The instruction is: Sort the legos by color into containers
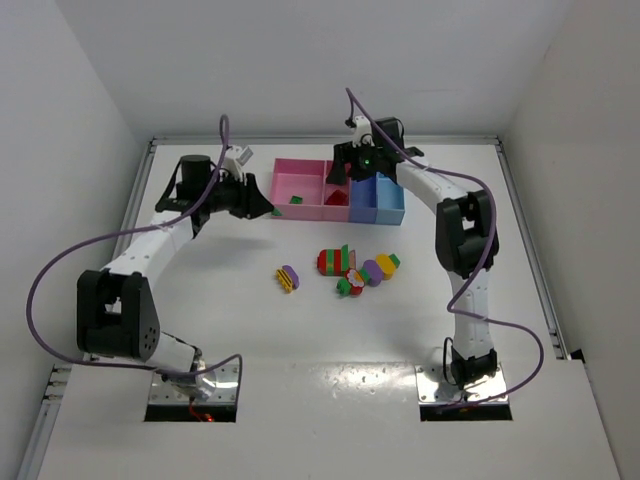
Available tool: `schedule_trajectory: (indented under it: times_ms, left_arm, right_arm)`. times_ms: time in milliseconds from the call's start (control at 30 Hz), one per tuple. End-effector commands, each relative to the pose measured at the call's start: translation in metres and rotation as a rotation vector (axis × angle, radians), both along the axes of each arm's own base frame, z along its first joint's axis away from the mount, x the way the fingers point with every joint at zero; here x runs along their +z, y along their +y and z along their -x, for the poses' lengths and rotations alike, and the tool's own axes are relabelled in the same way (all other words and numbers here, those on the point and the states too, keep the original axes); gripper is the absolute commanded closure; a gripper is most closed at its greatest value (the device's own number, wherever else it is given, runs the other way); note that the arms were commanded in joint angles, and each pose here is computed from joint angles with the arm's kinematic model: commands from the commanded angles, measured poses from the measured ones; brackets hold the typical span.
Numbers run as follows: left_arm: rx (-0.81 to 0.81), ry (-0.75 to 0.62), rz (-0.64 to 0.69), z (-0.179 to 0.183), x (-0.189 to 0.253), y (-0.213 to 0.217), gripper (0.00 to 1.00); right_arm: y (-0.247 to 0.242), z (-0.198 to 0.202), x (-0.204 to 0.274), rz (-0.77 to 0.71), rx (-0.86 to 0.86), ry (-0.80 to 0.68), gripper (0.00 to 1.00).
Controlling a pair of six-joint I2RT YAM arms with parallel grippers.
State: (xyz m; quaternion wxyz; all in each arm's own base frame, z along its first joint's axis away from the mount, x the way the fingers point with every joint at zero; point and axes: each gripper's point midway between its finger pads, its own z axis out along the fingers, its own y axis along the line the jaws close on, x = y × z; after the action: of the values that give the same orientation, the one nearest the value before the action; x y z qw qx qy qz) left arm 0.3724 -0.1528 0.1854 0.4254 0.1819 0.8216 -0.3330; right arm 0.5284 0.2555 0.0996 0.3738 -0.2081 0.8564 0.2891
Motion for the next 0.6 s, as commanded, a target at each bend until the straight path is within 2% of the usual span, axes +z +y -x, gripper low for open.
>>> schedule_trajectory:
  times_ms: [0,67,100,133,167,200,233,300,333,467,500,567]
  left_arm:
    - [0.102,-0.168,-0.024,-0.048,0.044,-0.001,0.96]
    - [0.159,-0.178,-0.052,-0.069,0.040,-0.004,0.95]
    - [0.175,-0.181,-0.065,-0.078,0.039,-0.007,0.95]
    - [0.179,-0.215,-0.066,-0.090,0.053,-0.016,0.95]
    - [0.209,-0.225,-0.092,-0.102,0.052,-0.015,0.94]
    - [0.217,-0.191,-0.112,-0.114,0.032,-0.019,0.94]
    - [0.221,-0.213,-0.111,-0.125,0.040,-0.025,0.91]
    - [0.253,-0.200,-0.138,-0.139,0.028,-0.026,0.84]
    - [0.268,-0.156,-0.154,-0.146,0.007,-0.025,0.82]
    - [0.300,-0.121,-0.194,-0.160,-0.017,-0.024,0.58]
    - [0.305,-0.115,-0.187,-0.160,-0.018,-0.025,0.49]
    - [0.292,-0.106,-0.171,-0.161,-0.022,-0.029,0.43]
  right_arm:
    - [-0.005,-0.005,0.037,-0.002,-0.025,-0.085,0.20]
    - [-0.007,0.001,0.047,-0.005,-0.026,-0.095,0.20]
    - [-0.007,0.005,0.067,-0.021,-0.019,-0.126,0.20]
    - [-0.007,0.010,0.075,-0.030,-0.010,-0.134,0.20]
    - [-0.006,0.018,0.077,-0.035,0.011,-0.134,0.20]
    - [-0.007,0.024,0.083,-0.035,0.029,-0.141,0.20]
    - [-0.007,0.034,0.097,-0.048,0.042,-0.153,0.20]
    - [-0.014,0.049,0.094,-0.035,0.076,-0.148,0.20]
    - [-0.015,0.055,0.096,-0.034,0.089,-0.153,0.20]
    - [-0.020,0.088,0.092,-0.037,0.165,-0.125,0.20]
    - [-0.019,0.097,0.095,-0.048,0.197,-0.118,0.20]
    - [-0.015,0.115,0.091,-0.061,0.281,-0.107,0.20]
